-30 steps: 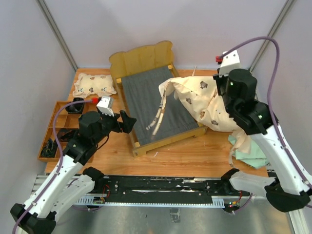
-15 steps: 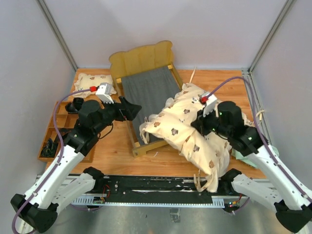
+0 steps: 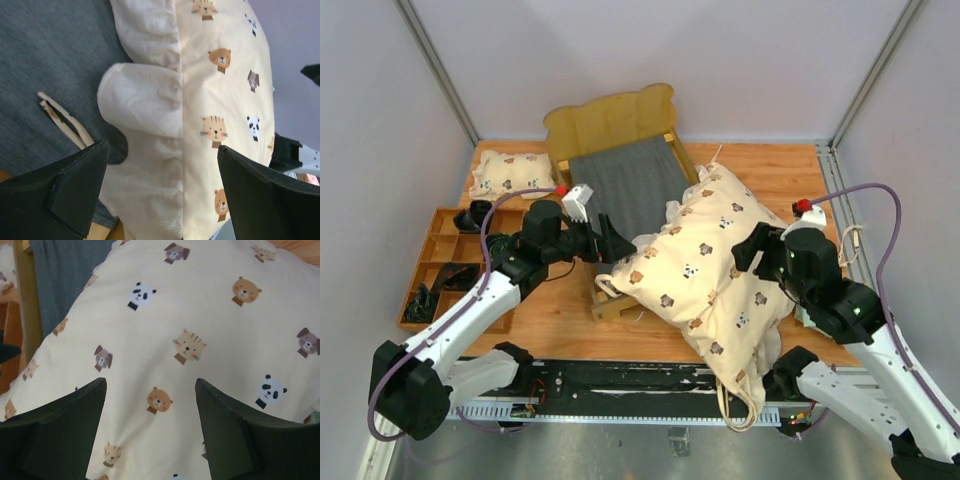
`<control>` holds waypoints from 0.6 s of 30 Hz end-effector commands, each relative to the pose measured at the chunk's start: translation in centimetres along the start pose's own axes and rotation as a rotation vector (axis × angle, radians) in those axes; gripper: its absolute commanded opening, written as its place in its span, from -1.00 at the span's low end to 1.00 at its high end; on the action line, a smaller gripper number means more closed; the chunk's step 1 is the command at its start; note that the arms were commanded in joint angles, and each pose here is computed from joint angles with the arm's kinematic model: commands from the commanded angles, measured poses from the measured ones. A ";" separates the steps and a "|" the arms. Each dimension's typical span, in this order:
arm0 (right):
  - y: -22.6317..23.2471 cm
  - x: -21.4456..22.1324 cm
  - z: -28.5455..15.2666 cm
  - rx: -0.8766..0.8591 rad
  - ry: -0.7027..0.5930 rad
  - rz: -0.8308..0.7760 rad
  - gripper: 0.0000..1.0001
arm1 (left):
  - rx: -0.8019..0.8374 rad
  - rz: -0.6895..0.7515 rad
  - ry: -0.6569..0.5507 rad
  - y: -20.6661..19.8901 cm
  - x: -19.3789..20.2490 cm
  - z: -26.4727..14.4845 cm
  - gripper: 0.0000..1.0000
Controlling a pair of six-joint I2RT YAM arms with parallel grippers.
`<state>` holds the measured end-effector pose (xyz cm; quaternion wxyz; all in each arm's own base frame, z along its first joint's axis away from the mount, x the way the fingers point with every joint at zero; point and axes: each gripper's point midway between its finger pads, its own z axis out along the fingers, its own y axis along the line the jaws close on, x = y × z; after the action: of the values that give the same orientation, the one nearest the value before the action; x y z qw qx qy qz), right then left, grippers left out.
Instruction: Set up the pet bed
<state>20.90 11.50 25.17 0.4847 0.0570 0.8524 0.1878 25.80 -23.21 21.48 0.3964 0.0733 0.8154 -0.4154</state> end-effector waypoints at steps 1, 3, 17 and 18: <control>-3.1 -1.8 1.5 0.260 -0.086 0.128 0.48 | 0.160 0.015 0.045 -2.6 1.0 0.0 0.88; -3.5 -1.8 2.3 0.316 -0.085 0.158 0.49 | 0.224 -0.010 0.057 -3.4 1.7 -0.1 0.90; 0.4 1.3 9.5 0.183 0.047 0.077 -0.98 | 0.392 -0.067 0.160 -5.4 5.0 0.3 -0.25; 0.8 1.2 9.7 0.146 0.035 0.059 -0.99 | 0.411 -0.064 0.172 -5.7 5.1 0.1 -0.55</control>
<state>27.63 14.18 19.25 0.4299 0.1438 0.8834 0.1185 21.35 -27.10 19.53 0.3002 0.1148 0.7763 -0.5423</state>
